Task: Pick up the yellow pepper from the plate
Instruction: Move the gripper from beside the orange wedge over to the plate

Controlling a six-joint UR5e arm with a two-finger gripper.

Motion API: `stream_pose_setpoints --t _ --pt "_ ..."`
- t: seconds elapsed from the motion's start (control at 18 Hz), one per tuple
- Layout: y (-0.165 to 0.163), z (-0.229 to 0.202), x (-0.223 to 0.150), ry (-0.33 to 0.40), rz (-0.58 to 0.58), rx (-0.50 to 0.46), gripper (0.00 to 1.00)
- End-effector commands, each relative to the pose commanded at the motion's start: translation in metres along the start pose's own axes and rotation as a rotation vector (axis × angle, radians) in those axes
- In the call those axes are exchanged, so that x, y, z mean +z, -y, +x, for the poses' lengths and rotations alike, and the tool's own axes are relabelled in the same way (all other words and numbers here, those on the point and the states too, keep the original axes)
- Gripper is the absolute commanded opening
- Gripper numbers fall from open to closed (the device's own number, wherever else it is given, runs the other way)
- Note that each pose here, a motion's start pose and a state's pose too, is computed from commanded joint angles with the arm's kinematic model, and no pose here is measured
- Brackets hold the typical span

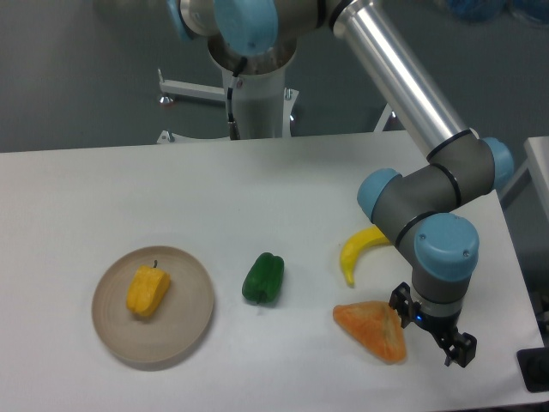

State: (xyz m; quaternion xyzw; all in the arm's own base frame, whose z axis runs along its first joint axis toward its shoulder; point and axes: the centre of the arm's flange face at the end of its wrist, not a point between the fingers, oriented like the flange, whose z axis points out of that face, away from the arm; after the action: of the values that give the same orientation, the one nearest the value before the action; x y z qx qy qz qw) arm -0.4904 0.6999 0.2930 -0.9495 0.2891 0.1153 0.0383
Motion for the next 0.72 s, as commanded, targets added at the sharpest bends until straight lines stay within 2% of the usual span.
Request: stream_pose_setpoints --t 0.39,0.72 --pt "0.011 0.008 -0.007 -0.005 0.004 -0.008 1.0" --pt "0.049 0.058 -0.044 -0.038 0.005 -0.141 1.0"
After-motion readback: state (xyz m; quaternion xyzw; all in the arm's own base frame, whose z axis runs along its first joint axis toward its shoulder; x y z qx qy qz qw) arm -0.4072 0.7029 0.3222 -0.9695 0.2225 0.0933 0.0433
